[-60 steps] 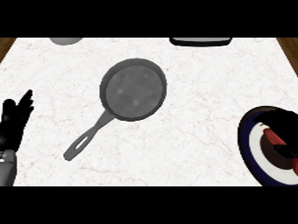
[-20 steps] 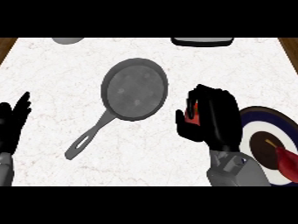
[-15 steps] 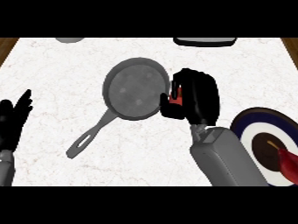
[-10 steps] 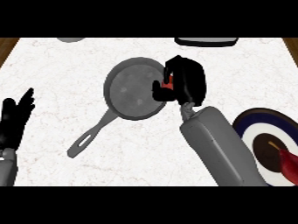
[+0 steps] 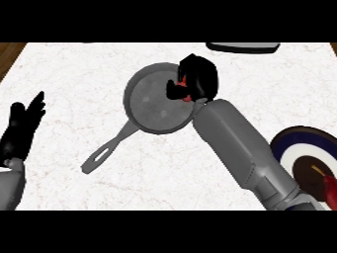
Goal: Pick the bell pepper from the plate and place it in the pan
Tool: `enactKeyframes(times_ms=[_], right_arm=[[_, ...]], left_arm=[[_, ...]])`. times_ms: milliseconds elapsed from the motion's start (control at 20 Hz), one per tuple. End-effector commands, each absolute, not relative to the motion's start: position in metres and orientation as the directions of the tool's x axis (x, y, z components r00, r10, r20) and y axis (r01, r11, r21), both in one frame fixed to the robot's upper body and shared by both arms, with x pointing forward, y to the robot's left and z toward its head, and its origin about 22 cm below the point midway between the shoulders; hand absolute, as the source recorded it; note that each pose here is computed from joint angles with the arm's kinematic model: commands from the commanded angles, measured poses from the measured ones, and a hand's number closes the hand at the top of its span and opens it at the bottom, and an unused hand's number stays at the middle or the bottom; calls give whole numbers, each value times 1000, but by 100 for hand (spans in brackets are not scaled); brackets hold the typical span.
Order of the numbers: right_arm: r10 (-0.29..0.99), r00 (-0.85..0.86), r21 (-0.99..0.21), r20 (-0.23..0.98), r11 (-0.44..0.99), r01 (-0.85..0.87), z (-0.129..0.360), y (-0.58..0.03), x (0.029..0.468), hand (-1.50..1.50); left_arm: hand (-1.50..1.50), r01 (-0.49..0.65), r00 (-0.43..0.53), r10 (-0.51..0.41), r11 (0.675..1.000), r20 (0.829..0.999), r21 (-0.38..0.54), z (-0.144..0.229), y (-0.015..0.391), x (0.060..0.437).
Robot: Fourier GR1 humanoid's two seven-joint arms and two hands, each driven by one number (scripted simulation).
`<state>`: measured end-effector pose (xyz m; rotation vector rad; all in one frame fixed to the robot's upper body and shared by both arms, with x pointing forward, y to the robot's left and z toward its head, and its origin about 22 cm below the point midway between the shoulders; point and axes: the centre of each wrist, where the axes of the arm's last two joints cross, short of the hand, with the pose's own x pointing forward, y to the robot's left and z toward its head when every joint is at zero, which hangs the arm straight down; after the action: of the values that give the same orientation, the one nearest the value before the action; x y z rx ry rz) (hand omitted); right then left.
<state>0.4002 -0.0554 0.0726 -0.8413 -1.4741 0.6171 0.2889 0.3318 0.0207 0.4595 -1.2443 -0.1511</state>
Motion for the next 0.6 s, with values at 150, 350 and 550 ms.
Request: enactKeyframes(times_ms=[150,350,550], right_arm=[[728,65,-729,683,673,122,54,-66,410,150],[652,126,-663,748,743,88,46,-75,413,-150],[642,100,-649,760,757,74,43,-73,414,-150]], left_arm=[[0,-94,286,-375,905,882,416,30,321,304],[0,-90,269,-387,902,882,423,35,327,304],[0,-48,277,-379,912,883,407,27,308,307]])
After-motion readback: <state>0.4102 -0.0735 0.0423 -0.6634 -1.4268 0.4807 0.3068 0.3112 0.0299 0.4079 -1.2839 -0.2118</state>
